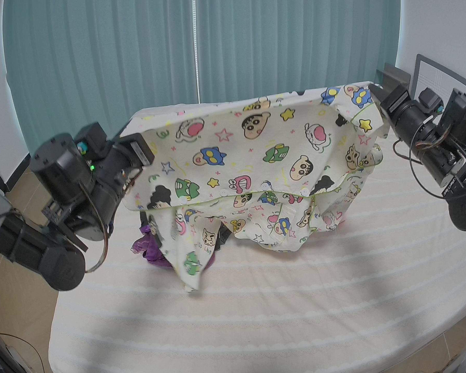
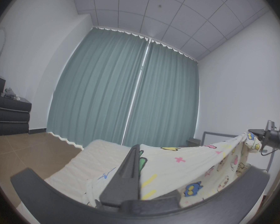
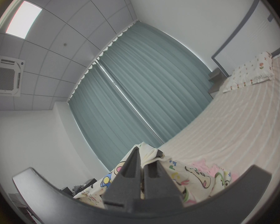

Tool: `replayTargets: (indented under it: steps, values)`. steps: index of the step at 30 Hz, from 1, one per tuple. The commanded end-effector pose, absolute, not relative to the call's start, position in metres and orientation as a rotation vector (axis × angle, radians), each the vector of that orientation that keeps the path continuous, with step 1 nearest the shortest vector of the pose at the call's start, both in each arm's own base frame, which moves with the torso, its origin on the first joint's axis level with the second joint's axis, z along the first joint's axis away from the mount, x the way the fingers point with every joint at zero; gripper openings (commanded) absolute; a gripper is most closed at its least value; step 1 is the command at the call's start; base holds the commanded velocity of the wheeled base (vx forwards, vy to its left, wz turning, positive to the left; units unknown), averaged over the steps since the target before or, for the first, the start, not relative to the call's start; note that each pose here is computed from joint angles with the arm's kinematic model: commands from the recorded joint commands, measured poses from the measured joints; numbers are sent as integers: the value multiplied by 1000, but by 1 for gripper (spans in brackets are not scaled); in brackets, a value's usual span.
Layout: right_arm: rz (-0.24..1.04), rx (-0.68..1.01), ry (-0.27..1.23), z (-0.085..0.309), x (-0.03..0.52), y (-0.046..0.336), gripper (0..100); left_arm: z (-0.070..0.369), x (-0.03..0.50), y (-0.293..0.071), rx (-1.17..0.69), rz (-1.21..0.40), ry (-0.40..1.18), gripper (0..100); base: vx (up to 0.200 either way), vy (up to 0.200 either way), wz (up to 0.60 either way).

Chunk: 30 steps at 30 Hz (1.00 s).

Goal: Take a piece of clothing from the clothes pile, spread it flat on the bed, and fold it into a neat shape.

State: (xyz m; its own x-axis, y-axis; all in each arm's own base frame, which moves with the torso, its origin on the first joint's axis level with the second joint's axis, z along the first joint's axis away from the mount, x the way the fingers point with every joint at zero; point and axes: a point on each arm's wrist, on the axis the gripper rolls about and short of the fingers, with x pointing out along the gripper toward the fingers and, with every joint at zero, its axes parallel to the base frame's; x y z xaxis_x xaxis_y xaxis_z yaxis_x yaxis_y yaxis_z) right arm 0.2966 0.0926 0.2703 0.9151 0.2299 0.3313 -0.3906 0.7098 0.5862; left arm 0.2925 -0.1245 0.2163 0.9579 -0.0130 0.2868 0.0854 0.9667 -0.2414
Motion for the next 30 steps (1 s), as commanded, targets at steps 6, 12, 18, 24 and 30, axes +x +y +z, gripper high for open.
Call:
replayTargets:
  steps: [6, 12, 18, 24, 30]
  values:
    - [400, 670, -198, 269, 255, 99, 0, 226, 264, -116, -241, -14, -238, 0, 0, 0, 0]
    - [401, 696, -20, 223, 251, 111, 0, 189, 260, -126, -359, -49, -104, 0, 0, 0, 0]
    - [439, 825, 44, 196, 248, 122, 0, 158, 257, -143, -462, -89, 14, 0, 0, 0, 0]
    - [459, 846, -9, 180, 248, 122, 0, 157, 248, -154, -519, -133, 32, 0, 0, 0, 0]
    - [468, 855, -38, 174, 243, 119, 0, 151, 231, -170, -507, -206, 75, 0, -67, 0, 0]
